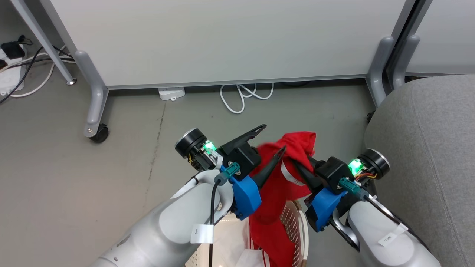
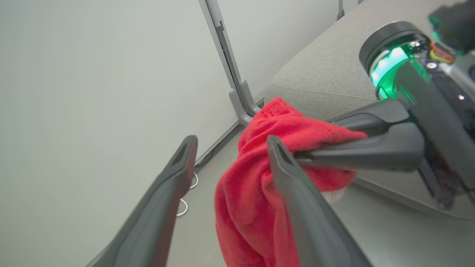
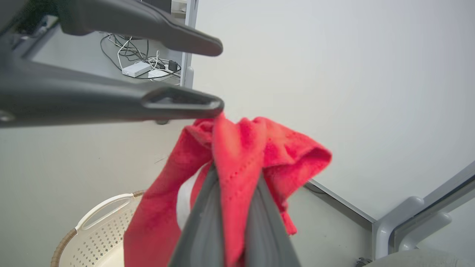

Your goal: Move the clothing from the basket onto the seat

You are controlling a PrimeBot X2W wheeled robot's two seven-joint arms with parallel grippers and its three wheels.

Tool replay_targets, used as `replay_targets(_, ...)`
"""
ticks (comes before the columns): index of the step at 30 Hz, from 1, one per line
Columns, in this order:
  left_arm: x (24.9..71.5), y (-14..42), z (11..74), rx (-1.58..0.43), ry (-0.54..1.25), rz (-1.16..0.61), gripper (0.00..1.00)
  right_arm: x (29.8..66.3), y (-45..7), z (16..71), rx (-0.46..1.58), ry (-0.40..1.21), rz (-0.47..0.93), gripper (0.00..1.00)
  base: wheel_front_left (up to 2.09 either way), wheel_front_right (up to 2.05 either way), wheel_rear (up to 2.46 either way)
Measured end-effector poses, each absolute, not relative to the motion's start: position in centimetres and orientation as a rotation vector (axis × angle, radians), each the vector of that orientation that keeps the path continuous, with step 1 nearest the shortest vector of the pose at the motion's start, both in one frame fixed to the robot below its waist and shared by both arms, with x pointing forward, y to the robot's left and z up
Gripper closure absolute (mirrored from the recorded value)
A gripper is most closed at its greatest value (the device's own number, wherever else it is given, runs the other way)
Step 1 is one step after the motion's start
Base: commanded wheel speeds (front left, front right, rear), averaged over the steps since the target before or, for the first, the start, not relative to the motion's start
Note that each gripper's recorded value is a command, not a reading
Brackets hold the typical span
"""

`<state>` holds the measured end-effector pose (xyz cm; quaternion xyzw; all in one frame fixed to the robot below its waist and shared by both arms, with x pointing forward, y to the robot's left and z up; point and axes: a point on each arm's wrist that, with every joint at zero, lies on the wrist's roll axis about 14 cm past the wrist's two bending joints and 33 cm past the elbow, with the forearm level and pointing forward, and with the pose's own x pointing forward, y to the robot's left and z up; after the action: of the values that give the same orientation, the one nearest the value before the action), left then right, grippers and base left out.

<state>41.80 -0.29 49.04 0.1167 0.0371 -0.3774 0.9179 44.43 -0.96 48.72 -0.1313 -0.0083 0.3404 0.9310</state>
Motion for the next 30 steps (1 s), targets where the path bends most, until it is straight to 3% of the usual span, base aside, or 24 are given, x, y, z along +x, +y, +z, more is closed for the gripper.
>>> replay_targets(16,42.0,-0.9,48.9,0.247,0.072,-0.795,0.0,44.8,-3.1,49.1,-0.249,-0.02,0.629,1.0,0.0,0.0,0.0)
replay_targets(30,42.3,-4.0,48.2,0.211,0.067,-0.875,0.0,45.8,-8.6,49.8,-0.207,-0.028,0.458,1.0,0.0,0.0,0.0)
